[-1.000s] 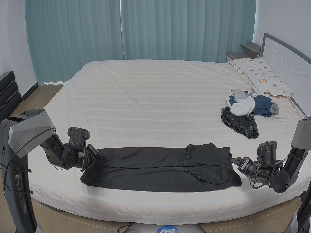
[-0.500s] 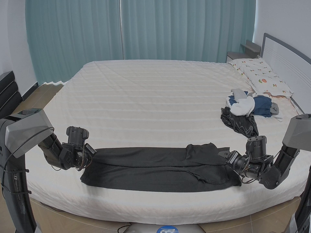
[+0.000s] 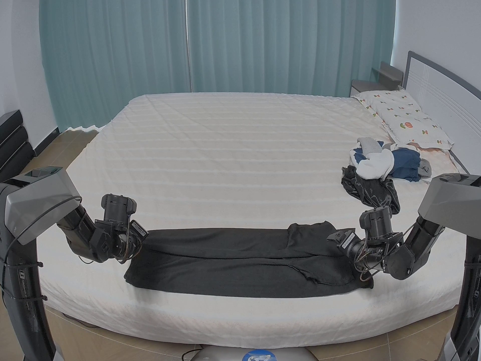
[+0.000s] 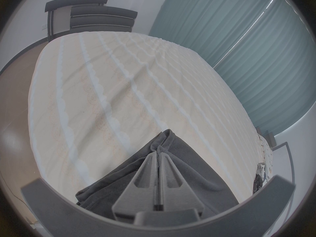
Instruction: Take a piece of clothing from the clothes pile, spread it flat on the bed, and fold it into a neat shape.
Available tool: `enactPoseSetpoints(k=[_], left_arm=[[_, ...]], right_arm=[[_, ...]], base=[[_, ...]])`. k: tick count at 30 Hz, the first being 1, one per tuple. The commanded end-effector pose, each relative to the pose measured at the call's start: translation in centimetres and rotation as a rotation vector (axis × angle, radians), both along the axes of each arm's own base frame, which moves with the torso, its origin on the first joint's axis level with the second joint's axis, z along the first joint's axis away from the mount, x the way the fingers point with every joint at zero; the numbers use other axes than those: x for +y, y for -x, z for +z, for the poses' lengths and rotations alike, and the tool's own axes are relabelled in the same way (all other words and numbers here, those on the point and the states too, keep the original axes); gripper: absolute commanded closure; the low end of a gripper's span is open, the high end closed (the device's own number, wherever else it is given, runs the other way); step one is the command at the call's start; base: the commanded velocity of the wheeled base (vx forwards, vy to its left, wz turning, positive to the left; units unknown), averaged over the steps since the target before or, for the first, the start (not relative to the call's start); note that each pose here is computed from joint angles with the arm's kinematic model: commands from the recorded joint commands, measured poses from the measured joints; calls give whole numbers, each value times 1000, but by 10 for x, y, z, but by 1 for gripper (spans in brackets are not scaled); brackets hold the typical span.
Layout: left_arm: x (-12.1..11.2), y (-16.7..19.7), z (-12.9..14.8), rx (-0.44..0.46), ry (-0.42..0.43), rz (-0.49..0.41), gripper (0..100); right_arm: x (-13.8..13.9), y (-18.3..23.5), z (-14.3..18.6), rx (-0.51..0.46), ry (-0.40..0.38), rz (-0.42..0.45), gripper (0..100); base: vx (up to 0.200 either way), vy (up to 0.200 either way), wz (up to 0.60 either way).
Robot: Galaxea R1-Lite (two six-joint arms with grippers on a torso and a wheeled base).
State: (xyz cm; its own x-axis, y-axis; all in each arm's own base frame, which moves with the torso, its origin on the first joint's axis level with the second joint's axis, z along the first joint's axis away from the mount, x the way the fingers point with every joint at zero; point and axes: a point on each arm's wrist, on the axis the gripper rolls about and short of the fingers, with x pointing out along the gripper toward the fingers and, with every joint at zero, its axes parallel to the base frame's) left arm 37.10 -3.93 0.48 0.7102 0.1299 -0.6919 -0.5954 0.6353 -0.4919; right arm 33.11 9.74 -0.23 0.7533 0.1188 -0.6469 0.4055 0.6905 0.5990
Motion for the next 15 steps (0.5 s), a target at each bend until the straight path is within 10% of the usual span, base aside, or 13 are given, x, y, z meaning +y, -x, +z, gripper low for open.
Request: enactPoseSetpoints(k=[1, 8, 9, 15], left_arm=[[0, 0, 1, -3, 0, 1, 100], [0, 0, 0, -1, 0, 1, 100], [1, 0, 0, -1, 0, 2, 100], [1, 0, 0, 0, -1, 3, 100]], right_arm=[[2, -7, -10, 11, 2, -1, 0], [4, -19, -19, 5, 6, -16, 0], [5, -21, -20, 3, 7, -17, 100], [3, -23, -14, -19, 6, -26, 100]], base=[[0, 0, 0], [0, 0, 0], [0, 0, 0], [0, 0, 0]])
